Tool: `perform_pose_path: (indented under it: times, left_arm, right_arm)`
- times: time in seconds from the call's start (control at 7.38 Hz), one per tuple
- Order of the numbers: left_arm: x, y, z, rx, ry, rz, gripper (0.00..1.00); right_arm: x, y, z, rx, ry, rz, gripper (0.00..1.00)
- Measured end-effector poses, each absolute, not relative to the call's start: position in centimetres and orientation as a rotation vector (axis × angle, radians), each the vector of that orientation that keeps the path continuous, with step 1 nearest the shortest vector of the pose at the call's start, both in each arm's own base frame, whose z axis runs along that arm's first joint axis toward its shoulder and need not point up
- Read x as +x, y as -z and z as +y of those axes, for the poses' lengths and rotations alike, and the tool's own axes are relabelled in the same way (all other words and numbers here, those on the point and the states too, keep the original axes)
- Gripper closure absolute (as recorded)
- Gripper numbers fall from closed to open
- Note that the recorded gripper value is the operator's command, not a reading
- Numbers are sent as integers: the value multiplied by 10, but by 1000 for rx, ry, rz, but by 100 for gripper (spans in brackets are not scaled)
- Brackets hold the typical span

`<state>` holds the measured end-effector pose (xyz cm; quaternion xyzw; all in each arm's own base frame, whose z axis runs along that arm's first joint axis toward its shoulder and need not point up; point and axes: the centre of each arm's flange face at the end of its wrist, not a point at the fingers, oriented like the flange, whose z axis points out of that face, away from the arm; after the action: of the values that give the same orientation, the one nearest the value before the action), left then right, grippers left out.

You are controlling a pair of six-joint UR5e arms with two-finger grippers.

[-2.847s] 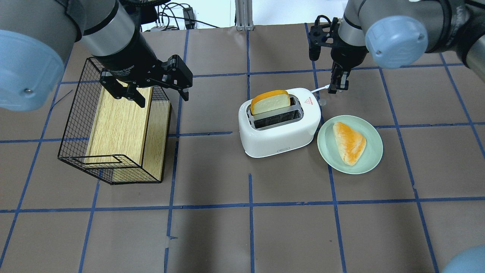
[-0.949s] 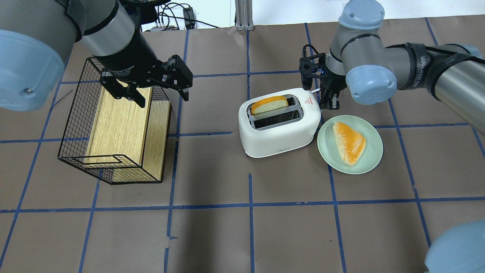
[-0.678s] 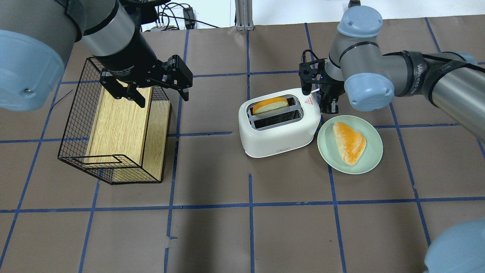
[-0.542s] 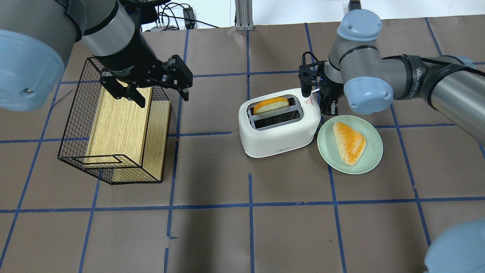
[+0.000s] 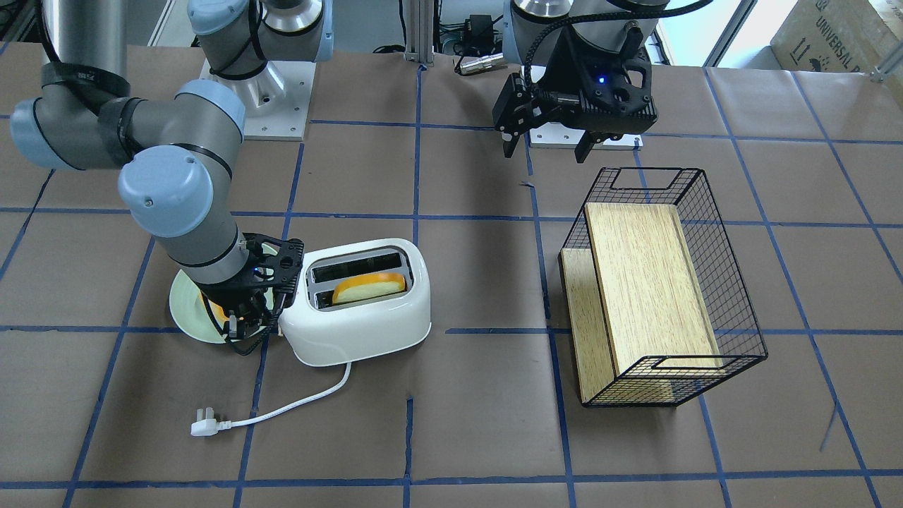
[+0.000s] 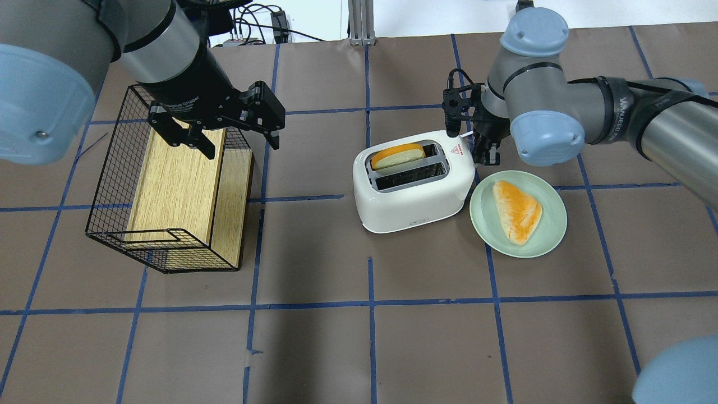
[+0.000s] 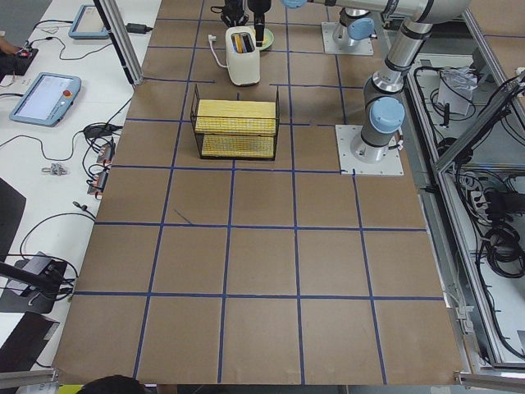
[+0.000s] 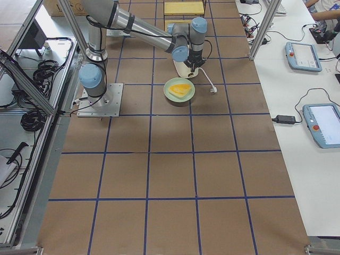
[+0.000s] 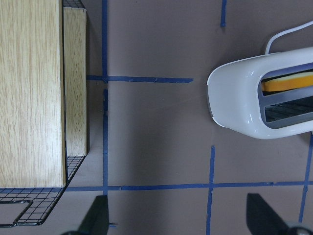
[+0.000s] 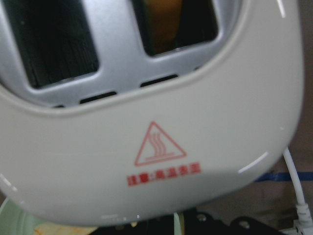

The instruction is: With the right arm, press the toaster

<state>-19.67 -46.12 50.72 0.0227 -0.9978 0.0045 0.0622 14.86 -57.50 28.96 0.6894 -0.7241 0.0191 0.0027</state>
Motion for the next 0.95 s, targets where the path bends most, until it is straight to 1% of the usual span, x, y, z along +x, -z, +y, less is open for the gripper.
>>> perform_pose_path:
  times: [0.27,0.54,0.68,0.95]
  left_arm:
    - [-197,-507,-461,69,-13,-3016,0]
    - [-197,-507,-461,69,-14,-3016,0]
    - [-197,-507,-461,69,-14,-3016,0]
    - [-197,-507,-461,69,-14,-3016,0]
  right_arm:
    - [153,-347,-574,2049,-46,-2385,80]
    - [155,-410,-560,1841,5,-2578,80]
    - [156,-434,-551,1670,9,-2692,80]
    - [156,-460,-530,1222,3,-2916,80]
